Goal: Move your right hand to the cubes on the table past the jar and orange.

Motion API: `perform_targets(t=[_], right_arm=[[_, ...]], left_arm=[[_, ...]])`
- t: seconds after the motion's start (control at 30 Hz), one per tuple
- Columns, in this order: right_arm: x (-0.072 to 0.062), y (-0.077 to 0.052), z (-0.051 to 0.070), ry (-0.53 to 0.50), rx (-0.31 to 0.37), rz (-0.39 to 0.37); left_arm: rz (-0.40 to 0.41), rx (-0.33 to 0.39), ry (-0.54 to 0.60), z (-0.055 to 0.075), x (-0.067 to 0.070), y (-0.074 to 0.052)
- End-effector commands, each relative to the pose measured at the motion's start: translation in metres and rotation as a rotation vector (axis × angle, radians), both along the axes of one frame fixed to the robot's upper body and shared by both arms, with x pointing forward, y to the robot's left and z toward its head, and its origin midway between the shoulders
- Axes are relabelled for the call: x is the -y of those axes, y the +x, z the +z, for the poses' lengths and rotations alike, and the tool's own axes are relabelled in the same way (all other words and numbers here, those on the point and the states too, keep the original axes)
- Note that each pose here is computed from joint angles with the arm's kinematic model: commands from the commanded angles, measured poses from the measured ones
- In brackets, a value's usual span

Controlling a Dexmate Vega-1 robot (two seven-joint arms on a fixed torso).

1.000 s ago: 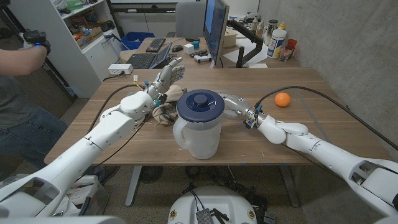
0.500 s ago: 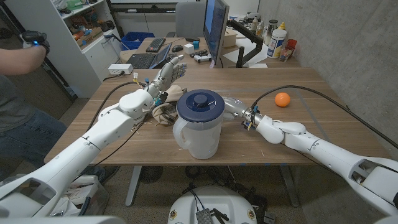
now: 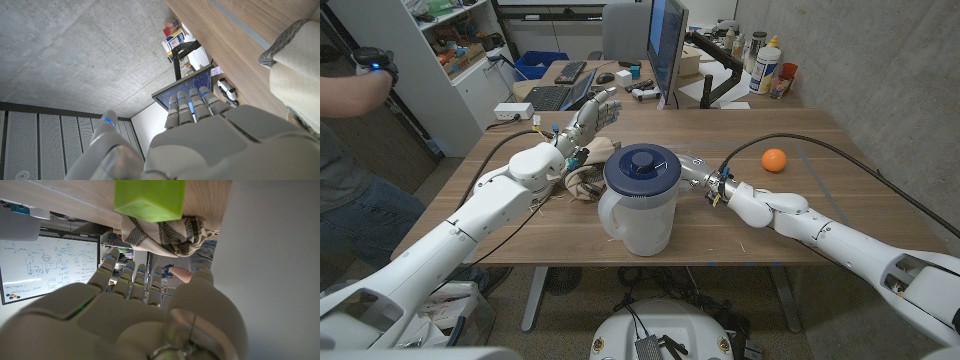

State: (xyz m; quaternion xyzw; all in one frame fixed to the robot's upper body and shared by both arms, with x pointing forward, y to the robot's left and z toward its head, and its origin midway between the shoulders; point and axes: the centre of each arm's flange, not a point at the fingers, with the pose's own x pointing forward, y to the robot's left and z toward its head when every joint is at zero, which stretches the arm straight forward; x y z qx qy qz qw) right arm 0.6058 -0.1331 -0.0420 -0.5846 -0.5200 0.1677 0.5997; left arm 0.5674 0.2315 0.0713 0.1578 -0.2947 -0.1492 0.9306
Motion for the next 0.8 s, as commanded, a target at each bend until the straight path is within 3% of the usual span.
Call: perform_targets(t=[0.03, 0.6, 0.8], right_arm=[[-0.009, 0.003, 0.004, -0.007, 0.016, -0.009], [-0.014, 0.007, 0.016, -0.004, 0.037, 0.009], [-0.015, 0.009, 0.016, 0.000, 0.033, 0.013]], left_arm=[[-0.008, 0.008, 0.020, 0.002, -0.004, -0.004], [0.015, 0.027, 0.026, 0.007, -0.006, -0.014], [0.015, 0.031, 0.031, 0.010, -0.003, -0.012]])
